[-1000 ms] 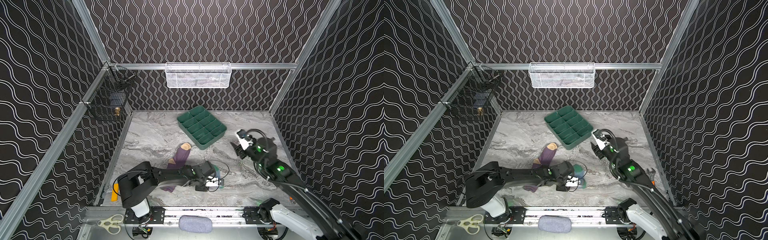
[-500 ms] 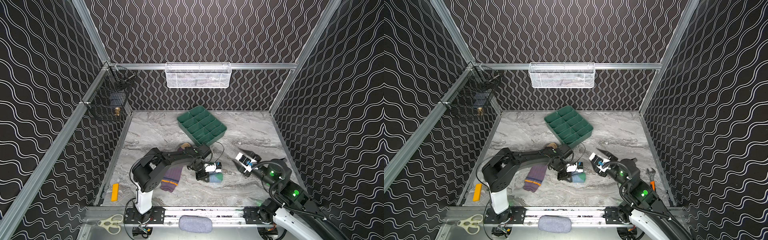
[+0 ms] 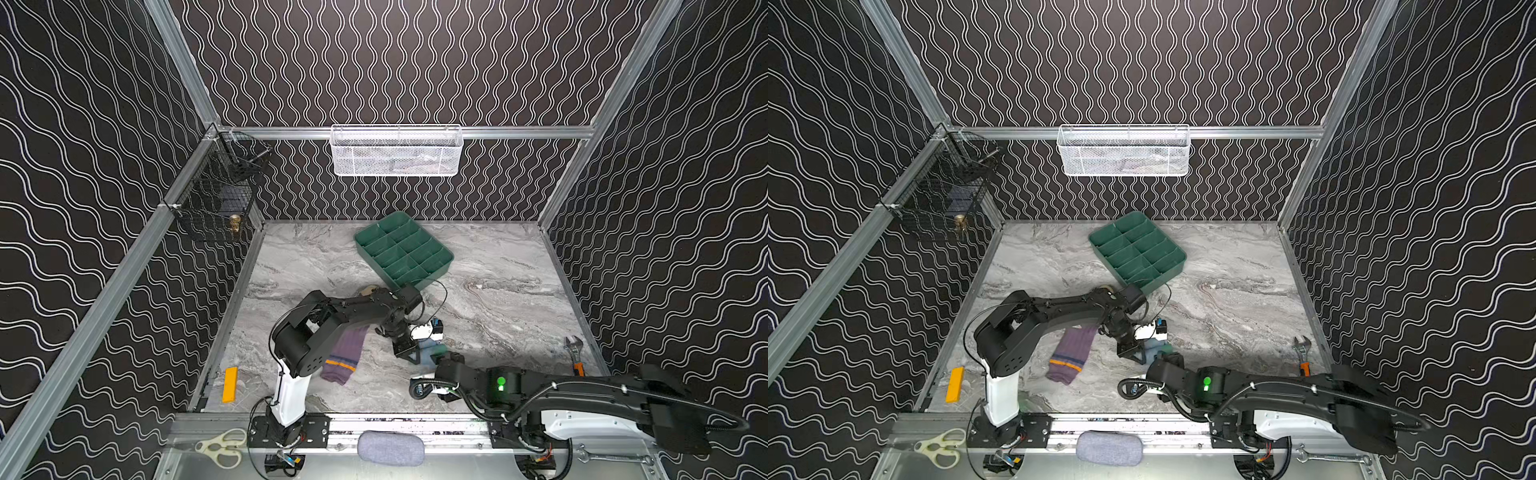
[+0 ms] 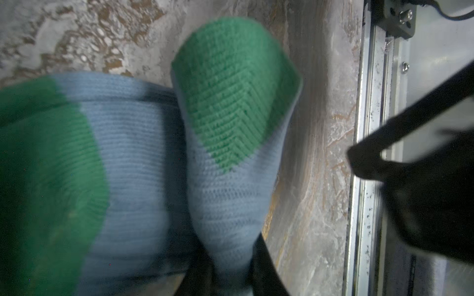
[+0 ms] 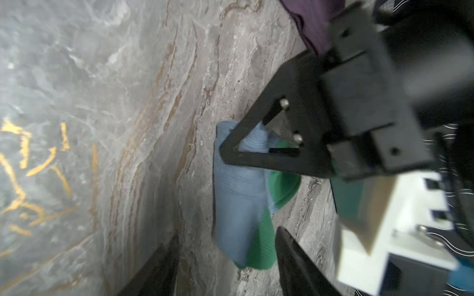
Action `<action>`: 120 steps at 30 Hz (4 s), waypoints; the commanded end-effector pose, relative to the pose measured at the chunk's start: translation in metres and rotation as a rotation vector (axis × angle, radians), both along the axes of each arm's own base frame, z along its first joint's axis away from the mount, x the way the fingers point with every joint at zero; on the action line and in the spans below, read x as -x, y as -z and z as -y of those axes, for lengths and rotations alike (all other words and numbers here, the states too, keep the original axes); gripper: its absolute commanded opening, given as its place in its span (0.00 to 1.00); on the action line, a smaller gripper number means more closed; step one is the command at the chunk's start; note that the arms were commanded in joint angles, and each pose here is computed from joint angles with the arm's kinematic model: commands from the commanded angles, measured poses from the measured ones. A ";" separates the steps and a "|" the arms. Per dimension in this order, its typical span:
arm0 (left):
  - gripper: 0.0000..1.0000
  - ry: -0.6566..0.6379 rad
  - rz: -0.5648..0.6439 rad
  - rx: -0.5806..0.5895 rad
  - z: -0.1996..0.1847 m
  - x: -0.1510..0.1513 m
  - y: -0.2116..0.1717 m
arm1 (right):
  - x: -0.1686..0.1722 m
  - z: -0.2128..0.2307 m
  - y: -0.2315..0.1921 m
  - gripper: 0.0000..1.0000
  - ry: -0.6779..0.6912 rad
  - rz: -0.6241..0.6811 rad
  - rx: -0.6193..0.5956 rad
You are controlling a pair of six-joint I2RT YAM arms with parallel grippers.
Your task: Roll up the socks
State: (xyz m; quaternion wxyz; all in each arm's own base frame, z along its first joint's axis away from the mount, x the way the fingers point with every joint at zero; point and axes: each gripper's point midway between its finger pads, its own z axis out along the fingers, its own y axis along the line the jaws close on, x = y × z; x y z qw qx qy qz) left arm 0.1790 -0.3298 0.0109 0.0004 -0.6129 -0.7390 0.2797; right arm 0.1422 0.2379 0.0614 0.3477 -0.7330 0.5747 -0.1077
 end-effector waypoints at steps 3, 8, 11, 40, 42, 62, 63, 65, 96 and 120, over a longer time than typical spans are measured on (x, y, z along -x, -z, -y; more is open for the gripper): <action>0.00 -0.001 0.083 -0.295 -0.053 -0.004 0.041 | -0.034 -0.019 -0.006 0.61 0.018 0.119 -0.091; 0.00 0.004 0.078 -0.294 -0.053 -0.003 0.042 | -0.052 -0.015 0.008 0.57 0.022 0.076 -0.060; 0.00 0.004 0.078 -0.295 -0.053 -0.004 0.043 | -0.052 -0.013 0.023 0.51 0.010 0.027 -0.024; 0.57 -0.433 0.765 -0.101 -0.096 -0.088 -0.115 | 0.021 0.003 0.062 0.00 0.122 -0.614 0.098; 0.64 -0.534 0.909 -0.084 -0.113 -0.101 -0.145 | 0.020 0.002 0.060 0.00 0.132 -0.649 0.099; 0.99 -0.138 1.133 0.551 -0.123 0.010 -0.306 | -0.030 0.001 0.057 0.00 0.271 -0.868 0.143; 0.98 -0.076 1.054 0.548 -0.117 0.020 -0.298 | -0.034 0.000 0.059 0.00 0.270 -0.857 0.144; 0.93 0.009 0.894 0.470 -0.108 0.028 -0.268 | -0.052 -0.001 0.064 0.00 0.277 -0.798 0.146; 0.71 0.138 1.296 0.055 -0.031 -0.010 -0.109 | -0.080 0.041 0.079 0.00 0.359 -0.728 0.194; 0.71 0.238 1.349 0.163 0.003 0.034 -0.091 | 0.001 0.047 0.072 0.00 0.495 -1.058 0.379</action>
